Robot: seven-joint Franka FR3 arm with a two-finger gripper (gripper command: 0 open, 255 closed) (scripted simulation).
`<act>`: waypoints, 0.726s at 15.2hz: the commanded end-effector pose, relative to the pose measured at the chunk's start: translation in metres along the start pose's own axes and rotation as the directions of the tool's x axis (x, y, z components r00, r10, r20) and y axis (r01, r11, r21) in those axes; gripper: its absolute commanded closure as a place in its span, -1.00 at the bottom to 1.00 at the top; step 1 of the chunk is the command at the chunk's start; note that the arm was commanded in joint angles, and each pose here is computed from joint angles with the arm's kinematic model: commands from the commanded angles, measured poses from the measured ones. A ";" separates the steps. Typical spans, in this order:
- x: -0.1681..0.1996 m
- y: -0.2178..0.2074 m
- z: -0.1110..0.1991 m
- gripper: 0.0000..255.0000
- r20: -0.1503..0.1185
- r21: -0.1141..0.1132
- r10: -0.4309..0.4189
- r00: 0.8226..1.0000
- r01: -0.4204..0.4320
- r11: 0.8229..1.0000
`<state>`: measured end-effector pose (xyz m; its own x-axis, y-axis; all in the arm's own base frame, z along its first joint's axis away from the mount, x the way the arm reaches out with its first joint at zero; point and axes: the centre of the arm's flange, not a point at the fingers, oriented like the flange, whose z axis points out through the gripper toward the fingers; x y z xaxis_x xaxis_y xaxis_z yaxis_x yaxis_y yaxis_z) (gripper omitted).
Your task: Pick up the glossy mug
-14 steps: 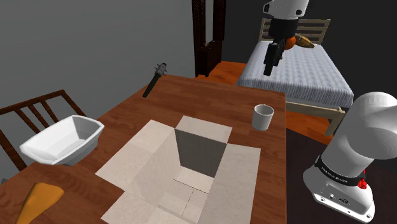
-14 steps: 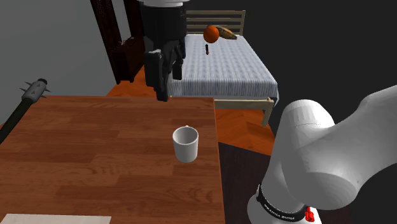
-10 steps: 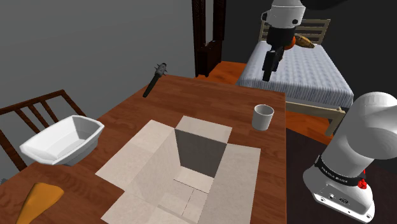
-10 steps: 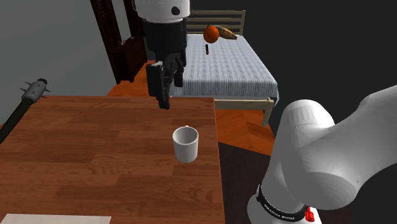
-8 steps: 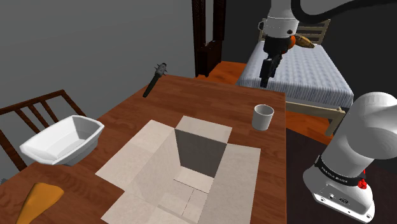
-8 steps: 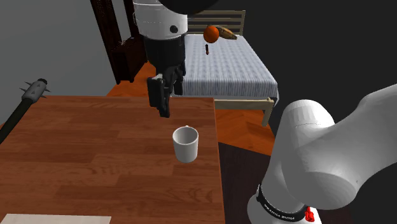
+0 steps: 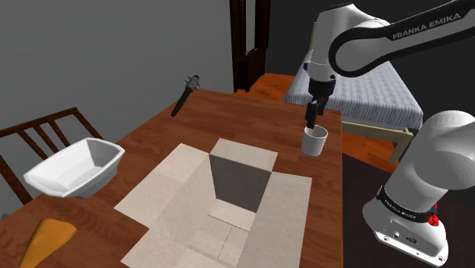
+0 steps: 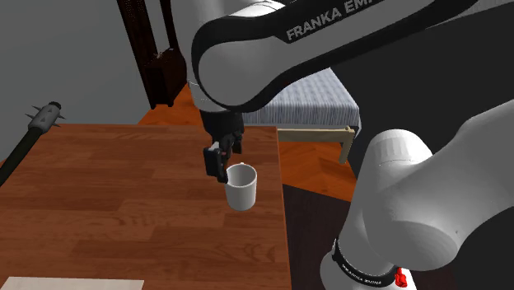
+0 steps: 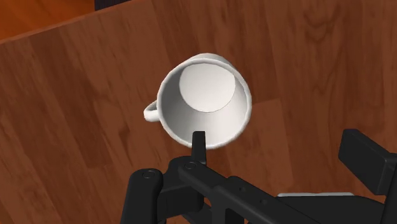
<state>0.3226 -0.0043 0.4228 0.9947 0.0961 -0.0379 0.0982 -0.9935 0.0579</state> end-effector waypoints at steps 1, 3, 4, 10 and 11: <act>0.002 0.001 0.030 -1.00 0.010 -0.006 0.005 1.000 -0.005 1.000; 0.004 0.004 0.051 -1.00 0.020 -0.010 0.010 1.000 -0.009 1.000; 0.004 0.003 0.056 -1.00 0.020 -0.010 0.010 1.000 -0.009 1.000; 0.006 0.001 0.088 -1.00 0.020 -0.010 0.010 1.000 -0.009 1.000; 0.006 0.001 0.091 -1.00 0.020 -0.010 0.010 1.000 -0.009 1.000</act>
<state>0.3260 -0.0109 0.3367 0.9947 0.0852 -0.0580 0.0891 -0.9937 0.0684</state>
